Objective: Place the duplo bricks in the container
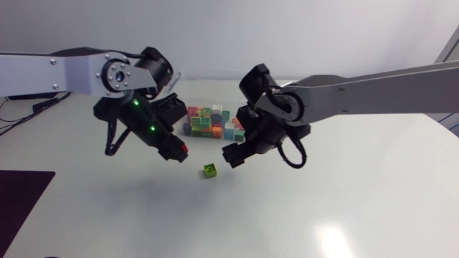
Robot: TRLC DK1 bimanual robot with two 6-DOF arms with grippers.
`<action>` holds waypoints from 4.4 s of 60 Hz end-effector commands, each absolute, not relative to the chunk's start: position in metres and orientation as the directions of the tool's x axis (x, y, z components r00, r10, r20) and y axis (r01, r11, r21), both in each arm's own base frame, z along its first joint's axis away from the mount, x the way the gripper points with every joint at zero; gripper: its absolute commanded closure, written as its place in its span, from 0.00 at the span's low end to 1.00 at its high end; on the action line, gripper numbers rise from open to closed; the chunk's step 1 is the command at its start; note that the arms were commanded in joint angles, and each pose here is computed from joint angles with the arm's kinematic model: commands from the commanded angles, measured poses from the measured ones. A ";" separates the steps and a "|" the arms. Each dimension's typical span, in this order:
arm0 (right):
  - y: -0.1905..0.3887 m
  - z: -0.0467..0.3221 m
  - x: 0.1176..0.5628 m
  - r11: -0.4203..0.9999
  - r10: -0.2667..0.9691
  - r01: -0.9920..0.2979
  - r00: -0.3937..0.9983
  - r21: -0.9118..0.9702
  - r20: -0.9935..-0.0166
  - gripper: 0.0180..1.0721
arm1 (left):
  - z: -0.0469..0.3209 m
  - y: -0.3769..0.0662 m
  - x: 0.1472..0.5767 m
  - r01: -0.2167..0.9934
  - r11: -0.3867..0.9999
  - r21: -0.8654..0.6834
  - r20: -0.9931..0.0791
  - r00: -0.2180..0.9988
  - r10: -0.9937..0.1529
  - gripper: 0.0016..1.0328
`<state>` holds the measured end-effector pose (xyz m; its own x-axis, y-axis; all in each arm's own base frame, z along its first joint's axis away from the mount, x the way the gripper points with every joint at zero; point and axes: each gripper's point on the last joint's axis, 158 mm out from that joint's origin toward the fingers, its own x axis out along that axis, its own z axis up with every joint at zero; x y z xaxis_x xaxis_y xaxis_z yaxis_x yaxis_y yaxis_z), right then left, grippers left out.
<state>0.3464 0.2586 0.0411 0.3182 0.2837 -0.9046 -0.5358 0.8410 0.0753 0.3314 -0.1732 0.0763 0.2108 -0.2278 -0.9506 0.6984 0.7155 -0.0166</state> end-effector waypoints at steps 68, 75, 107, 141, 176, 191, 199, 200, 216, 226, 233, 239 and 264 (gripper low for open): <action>0.339 -0.045 0.349 0.862 0.092 -0.504 0.054 0.053 -0.994 0.69 | 0.210 -0.137 0.463 0.464 0.883 0.073 -0.564 0.749 -0.347 0.75; 0.334 -0.042 0.349 0.864 0.088 -0.502 0.066 0.044 -0.994 0.77 | 0.215 -0.139 0.470 0.455 0.888 0.067 -0.535 0.768 -0.353 0.75; 0.268 0.083 0.366 0.905 0.198 -0.420 0.285 0.063 -0.938 0.78 | 0.193 -0.194 0.530 0.483 0.876 0.000 -0.488 0.765 -0.421 0.73; 0.231 0.194 0.435 0.927 0.315 -0.359 0.592 0.107 -0.742 0.78 | 0.172 -0.198 0.535 0.503 0.864 0.030 -0.634 0.678 -0.373 0.04; 0.277 0.207 0.507 0.909 0.385 -0.408 0.745 0.086 -0.544 0.78 | 0.172 -0.130 0.429 0.487 0.870 0.073 -0.728 0.622 -0.287 0.04; 0.300 0.172 0.535 0.904 0.368 -0.427 0.753 0.020 -0.546 0.59 | 0.166 -0.121 0.396 0.497 0.864 0.080 -0.743 0.607 -0.281 0.04; 0.297 0.156 0.546 0.911 0.317 -0.409 0.770 -0.047 -0.554 0.09 | 0.167 -0.114 0.379 0.507 0.857 0.088 -0.754 0.596 -0.275 0.04; 0.297 0.155 0.547 0.911 0.314 -0.408 0.771 -0.051 -0.554 0.07 | 0.167 -0.113 0.376 0.506 0.858 0.087 -0.758 0.592 -0.273 0.04; 0.261 0.183 0.547 0.936 0.270 -0.346 0.822 -0.063 -0.501 0.05 | 0.162 -0.096 0.345 0.495 0.865 0.087 -0.778 0.576 -0.252 0.04; 0.220 0.211 0.531 0.952 0.231 -0.295 0.867 -0.081 -0.441 0.05 | 0.162 -0.084 0.326 0.482 0.870 0.102 -0.765 0.597 -0.241 0.04; 0.188 0.224 0.512 0.962 0.199 -0.259 0.882 -0.088 -0.428 0.05 | 0.165 -0.073 0.315 0.458 0.882 0.112 -0.750 0.621 -0.227 0.04; 0.160 0.236 0.495 0.968 0.169 -0.228 0.902 -0.104 -0.398 0.05 | 0.165 -0.067 0.305 0.447 0.886 0.121 -0.738 0.637 -0.220 0.04; 0.036 0.259 0.384 0.974 -0.007 -0.052 0.965 -0.219 -0.262 0.05 | 0.182 -0.049 0.261 0.377 0.906 0.193 -0.592 0.781 -0.199 0.04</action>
